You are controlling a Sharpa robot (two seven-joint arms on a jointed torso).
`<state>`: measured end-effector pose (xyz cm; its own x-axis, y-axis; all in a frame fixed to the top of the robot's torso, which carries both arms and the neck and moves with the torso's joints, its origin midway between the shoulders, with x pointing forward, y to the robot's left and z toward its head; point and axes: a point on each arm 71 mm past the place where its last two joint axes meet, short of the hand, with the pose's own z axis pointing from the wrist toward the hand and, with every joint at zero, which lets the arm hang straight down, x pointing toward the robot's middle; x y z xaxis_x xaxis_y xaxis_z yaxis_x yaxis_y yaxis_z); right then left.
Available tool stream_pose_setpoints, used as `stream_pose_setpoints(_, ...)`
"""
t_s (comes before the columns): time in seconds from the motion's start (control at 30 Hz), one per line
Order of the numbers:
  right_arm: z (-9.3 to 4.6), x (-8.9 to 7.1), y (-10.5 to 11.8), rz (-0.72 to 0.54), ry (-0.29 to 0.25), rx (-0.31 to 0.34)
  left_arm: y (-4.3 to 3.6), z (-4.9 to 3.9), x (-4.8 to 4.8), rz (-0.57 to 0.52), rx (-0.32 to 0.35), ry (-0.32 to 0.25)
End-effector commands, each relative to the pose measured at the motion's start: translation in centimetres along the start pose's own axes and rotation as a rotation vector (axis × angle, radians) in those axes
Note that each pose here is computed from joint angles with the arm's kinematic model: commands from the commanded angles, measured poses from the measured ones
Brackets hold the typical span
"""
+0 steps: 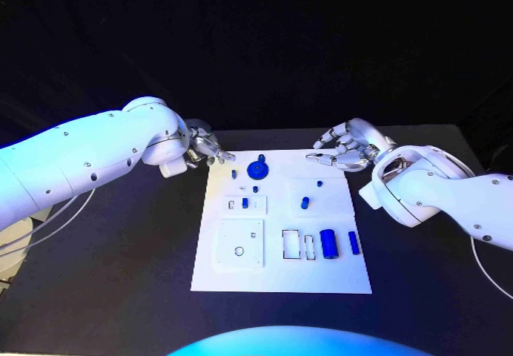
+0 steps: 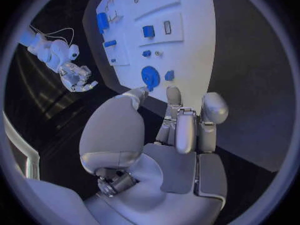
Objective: Assemble the parts on the task board
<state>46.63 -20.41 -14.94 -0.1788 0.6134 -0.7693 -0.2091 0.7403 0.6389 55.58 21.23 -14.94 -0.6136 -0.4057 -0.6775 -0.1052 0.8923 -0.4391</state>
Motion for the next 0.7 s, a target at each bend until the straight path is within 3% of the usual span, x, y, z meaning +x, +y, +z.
stream_pose_setpoints(0.03,0.0,0.1,0.1,-0.005,0.003,-0.014,-0.33,0.35,-0.41,0.017,0.019,-0.009)
stream_pose_setpoints(0.27,0.0,0.0,0.1,-0.005,0.000,-0.013,-0.11,1.66,-0.36,0.030,-0.014,0.025)
stream_pose_setpoints(0.7,0.2,0.2,0.2,-0.003,-0.001,-0.017,-0.22,2.78,-0.03,0.028,-0.031,0.071)
